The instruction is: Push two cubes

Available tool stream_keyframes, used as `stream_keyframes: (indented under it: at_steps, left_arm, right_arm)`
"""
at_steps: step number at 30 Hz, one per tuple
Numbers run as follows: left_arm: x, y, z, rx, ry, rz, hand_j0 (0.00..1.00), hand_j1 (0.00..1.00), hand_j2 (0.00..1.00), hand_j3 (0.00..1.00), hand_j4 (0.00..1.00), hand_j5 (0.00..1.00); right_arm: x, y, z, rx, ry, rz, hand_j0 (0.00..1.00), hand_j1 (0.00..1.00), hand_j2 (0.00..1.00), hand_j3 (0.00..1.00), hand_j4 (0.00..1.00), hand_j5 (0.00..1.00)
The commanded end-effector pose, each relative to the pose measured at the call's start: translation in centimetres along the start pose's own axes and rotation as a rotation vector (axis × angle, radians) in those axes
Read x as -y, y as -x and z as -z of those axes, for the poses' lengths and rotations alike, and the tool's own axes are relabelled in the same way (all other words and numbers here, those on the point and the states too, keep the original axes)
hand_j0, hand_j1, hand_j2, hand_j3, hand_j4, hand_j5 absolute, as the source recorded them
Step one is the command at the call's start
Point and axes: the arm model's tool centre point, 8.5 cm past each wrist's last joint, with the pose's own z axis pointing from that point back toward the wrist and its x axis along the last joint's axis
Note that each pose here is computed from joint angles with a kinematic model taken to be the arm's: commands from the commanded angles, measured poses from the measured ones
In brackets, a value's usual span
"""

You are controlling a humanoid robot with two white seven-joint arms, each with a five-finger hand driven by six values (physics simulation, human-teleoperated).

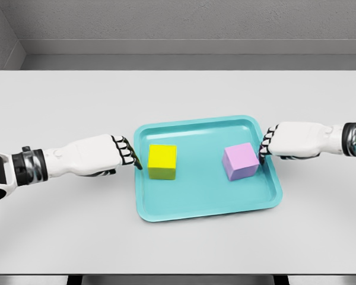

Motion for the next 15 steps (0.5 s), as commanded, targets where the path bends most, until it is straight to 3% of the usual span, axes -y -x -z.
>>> stream_keyframes:
  at_steps: [1, 15]
  left_arm:
    - [-0.1, 0.0, 0.0, 0.0, -0.005, -0.004, 0.72, 0.72, 0.72, 0.72, 0.72, 0.72]
    - [-0.9, -0.5, 1.2, 0.02, -0.029, 0.01, 0.72, 0.72, 0.72, 0.72, 0.72, 0.72]
  right_arm:
    - [-0.1, 0.3, -0.3, -0.011, 0.002, 0.01, 0.65, 0.65, 0.65, 0.65, 0.65, 0.65]
    - [-1.0, 0.4, -1.4, -0.023, -0.029, 0.02, 0.64, 0.64, 0.64, 0.64, 0.64, 0.64]
